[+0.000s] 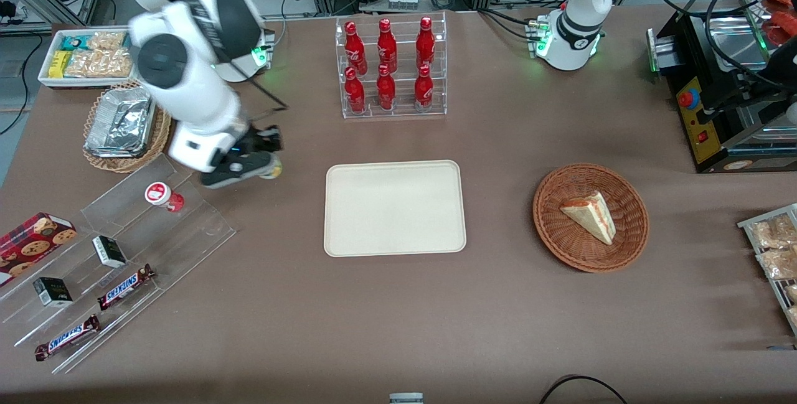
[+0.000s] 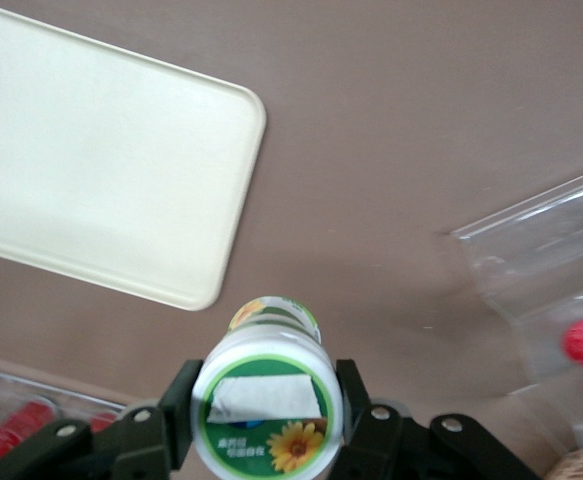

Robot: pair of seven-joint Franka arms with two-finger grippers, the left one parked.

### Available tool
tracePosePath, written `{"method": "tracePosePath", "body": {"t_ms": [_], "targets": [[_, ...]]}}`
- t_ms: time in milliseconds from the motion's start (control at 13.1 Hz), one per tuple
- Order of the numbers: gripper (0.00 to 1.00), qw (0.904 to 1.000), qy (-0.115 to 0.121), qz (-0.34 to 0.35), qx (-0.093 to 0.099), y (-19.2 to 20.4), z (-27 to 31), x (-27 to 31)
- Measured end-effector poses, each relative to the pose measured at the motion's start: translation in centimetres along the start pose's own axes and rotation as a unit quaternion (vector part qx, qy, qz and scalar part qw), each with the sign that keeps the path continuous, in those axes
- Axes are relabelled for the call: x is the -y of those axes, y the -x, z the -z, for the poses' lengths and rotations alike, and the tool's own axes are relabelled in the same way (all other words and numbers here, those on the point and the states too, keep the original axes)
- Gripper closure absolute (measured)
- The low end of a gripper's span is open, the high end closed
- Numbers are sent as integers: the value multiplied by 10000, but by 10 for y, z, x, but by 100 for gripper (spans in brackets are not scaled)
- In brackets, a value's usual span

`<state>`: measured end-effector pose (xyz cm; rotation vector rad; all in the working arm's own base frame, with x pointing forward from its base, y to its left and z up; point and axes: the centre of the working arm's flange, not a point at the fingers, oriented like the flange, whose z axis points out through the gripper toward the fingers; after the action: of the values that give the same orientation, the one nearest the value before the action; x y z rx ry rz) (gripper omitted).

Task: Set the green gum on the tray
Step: 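Lift the gum jar and carry it over the cream tray, then lower the gum jar onto the tray and open the right gripper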

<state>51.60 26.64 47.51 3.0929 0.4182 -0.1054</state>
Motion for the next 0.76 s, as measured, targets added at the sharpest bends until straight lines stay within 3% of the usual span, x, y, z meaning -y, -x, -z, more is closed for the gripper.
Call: {"method": "tracePosePath", "body": {"t_ms": [382,763], "targets": [[41,9968,-74,-765,-231,-33,-67,117],[41,9905,-332,-1230,-512,-45,-148,180]]}}
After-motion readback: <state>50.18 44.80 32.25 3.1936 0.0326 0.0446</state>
